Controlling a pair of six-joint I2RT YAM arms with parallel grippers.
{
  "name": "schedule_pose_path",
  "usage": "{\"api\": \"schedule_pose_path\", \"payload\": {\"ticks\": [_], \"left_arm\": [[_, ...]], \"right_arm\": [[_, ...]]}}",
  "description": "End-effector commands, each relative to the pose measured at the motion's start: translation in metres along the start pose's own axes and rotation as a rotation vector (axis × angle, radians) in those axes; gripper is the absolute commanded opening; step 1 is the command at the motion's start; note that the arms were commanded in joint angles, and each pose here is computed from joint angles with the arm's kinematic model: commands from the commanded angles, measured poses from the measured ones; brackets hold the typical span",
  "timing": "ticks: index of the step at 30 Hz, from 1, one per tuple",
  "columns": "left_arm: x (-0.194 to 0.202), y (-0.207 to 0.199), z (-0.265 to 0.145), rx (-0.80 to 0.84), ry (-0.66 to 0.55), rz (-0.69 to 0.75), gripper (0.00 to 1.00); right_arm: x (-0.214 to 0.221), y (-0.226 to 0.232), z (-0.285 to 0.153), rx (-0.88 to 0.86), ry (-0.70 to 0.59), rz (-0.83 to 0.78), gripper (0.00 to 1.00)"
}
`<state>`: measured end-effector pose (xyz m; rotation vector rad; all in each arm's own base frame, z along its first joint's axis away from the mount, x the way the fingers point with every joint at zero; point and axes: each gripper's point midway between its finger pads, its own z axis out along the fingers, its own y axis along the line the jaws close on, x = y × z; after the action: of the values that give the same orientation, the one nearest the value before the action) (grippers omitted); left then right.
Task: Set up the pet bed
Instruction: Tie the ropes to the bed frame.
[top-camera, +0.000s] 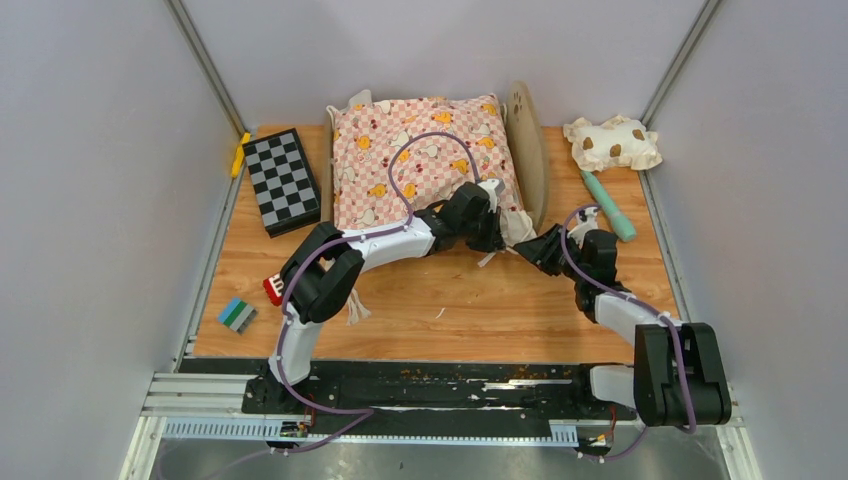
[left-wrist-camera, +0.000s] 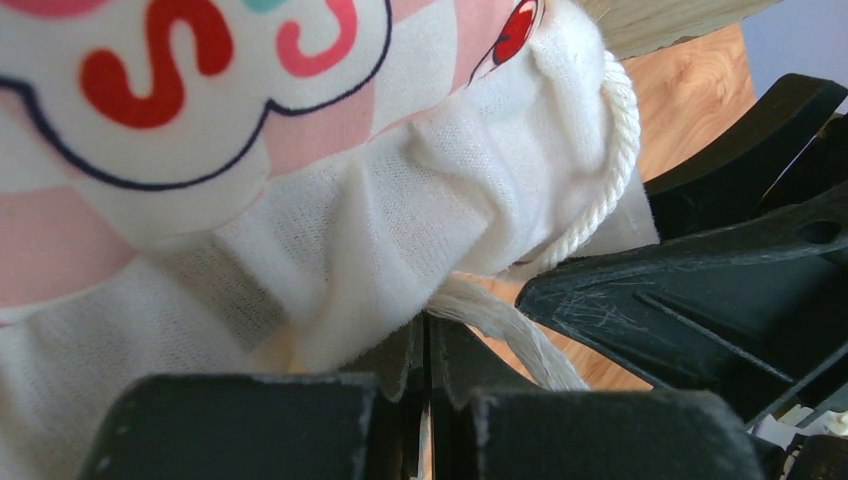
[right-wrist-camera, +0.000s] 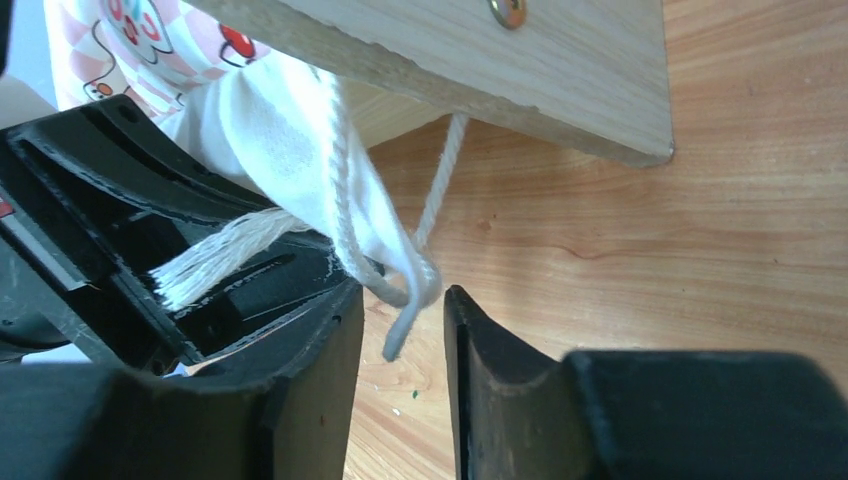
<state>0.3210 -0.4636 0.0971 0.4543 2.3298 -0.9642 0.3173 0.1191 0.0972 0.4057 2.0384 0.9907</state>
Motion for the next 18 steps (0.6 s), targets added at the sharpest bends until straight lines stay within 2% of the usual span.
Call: {"api": "schedule_pose_path", "payload": {"ticks": [1,6,13,18], "left_arm": [[-0.018,-0.012,-0.017,0.029,-0.043,0.023,0.00],[-0.020,-0.012,-0.019,0.022,-0.047,0.025,0.00],[-0.021,-0.012,-0.022,0.017,-0.050,0.030,0.00],[-0.021,-0.012,-0.022,0.018,-0.051,0.027,0.00]], "right_arm": [[-0.016,0.024,-0.001,-0.093,-0.054,-0.051,0.37],[-0.014,0.016,-0.012,-0.028,-0.073,-0.050,0.31],[-0.016,-0.015,-0.029,0.166,-0.140,-0.013,0.13],[-0.010,-0.027,-0.019,0.205,-0.096,0.009,0.04]]}}
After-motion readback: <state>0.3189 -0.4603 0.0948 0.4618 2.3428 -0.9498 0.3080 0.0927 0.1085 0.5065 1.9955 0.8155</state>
